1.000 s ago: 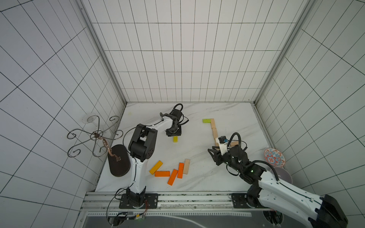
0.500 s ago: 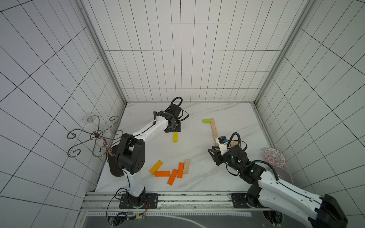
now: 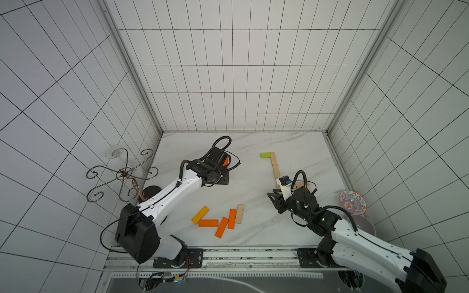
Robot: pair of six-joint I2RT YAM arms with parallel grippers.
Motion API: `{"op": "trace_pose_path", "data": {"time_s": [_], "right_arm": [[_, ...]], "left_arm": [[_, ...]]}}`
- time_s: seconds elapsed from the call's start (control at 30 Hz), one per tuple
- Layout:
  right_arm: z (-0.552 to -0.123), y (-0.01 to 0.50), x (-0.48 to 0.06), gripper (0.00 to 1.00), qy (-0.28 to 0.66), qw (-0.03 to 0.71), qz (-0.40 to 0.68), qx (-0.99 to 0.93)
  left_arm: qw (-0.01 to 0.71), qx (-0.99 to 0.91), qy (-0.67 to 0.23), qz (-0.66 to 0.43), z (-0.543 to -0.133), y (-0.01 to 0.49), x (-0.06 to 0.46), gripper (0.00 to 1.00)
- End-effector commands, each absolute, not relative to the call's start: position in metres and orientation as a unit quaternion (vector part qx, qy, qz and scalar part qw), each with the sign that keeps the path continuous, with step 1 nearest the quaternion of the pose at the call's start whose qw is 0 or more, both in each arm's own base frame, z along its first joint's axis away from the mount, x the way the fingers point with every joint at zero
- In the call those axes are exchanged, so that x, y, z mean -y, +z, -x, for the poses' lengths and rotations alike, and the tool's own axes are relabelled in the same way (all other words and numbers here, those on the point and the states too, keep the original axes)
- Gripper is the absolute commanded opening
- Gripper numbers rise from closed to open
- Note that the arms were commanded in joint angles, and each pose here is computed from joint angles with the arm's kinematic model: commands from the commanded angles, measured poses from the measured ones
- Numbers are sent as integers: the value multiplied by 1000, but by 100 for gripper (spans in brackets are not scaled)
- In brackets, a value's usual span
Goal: Assemble a giraffe with building blocks
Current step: Pick up the building block from the center of the board.
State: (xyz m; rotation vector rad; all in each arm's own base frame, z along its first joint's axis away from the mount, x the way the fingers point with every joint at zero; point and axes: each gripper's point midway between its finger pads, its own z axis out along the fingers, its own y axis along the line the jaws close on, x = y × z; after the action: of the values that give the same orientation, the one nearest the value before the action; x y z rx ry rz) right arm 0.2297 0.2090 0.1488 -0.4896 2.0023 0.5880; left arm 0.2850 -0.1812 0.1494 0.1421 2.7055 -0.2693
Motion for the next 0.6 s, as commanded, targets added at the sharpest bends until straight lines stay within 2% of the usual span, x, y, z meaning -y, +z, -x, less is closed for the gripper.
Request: {"op": "trace_pose_path", "data": {"time_s": [0.0, 0.3, 0.57], "right_arm": [[-230, 165, -214, 39, 264, 490, 196, -807], [-225, 160, -220, 39, 273, 488, 197, -805], [-223, 153, -227, 39, 282, 480, 200, -806]], "left_arm": [[197, -972, -117, -58, -266, 141, 194, 58], [143, -980, -113, -85, -209, 96, 212, 58], [110, -982, -123, -94, -185, 68, 224, 57]]}}
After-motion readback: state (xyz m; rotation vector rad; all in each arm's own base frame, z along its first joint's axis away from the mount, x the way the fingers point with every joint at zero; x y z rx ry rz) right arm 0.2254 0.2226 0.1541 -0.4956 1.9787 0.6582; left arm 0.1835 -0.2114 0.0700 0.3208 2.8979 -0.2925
